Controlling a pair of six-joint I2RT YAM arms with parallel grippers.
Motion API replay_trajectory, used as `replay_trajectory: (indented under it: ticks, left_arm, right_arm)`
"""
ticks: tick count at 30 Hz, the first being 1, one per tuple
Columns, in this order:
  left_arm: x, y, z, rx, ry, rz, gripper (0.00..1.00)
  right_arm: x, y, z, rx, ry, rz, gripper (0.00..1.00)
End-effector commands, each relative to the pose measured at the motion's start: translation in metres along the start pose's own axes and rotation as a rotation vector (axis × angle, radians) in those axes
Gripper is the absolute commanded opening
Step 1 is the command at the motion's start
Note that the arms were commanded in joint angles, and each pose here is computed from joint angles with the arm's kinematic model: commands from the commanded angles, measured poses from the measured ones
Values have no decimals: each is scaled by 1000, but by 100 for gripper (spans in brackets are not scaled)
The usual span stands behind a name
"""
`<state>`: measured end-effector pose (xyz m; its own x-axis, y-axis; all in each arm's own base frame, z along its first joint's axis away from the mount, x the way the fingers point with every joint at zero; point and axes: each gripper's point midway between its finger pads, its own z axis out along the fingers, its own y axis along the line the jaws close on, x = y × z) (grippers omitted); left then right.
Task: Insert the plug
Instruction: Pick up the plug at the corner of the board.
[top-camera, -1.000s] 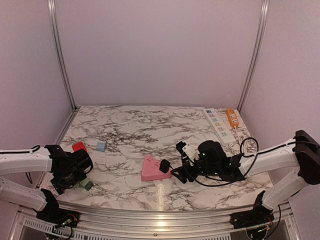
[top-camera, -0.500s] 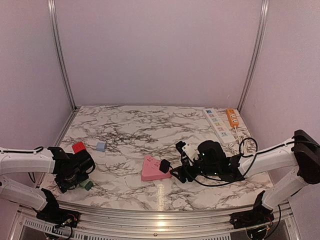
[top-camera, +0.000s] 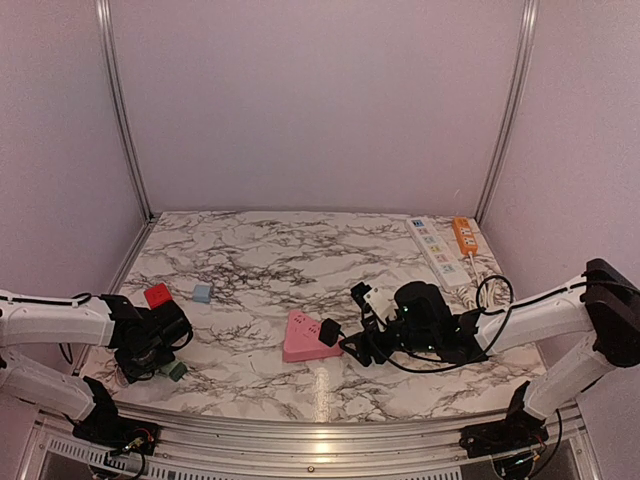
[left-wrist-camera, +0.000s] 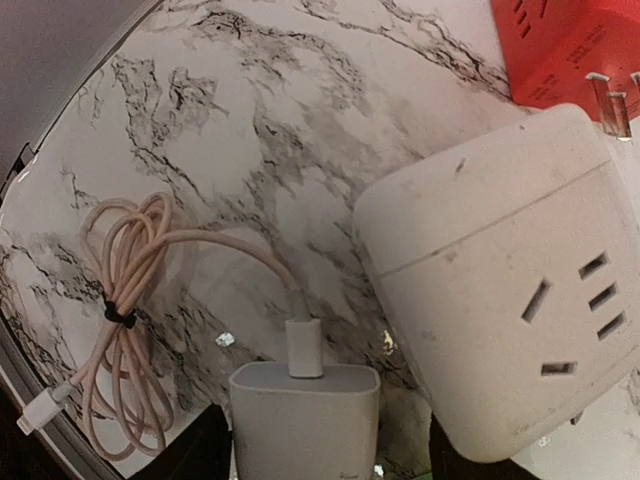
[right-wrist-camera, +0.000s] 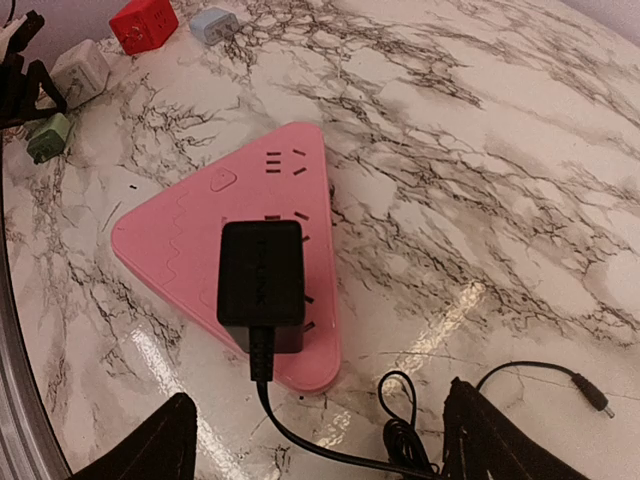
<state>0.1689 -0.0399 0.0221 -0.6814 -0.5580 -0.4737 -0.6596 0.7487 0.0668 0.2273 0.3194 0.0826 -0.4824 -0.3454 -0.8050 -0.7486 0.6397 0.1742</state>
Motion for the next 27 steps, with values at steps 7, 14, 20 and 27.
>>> replay_trajectory:
  ticks: [7,14,20,27]
  left_arm:
    - [0,1,0,-1,2,14,50]
    - [3,-6,-5,55,34,20,22]
    - [-2,-18,-20,151,41,25,0]
    - [-19,-40,-58,350,18,44,0]
  right_arm:
    - [-15,5,1,-13,-40,2,79]
    - [-14,4,1,-11,-38,2,79]
    - [-17,5,1,-13,-42,0,79]
    - [-19,5,0,-11,-46,-6,79]
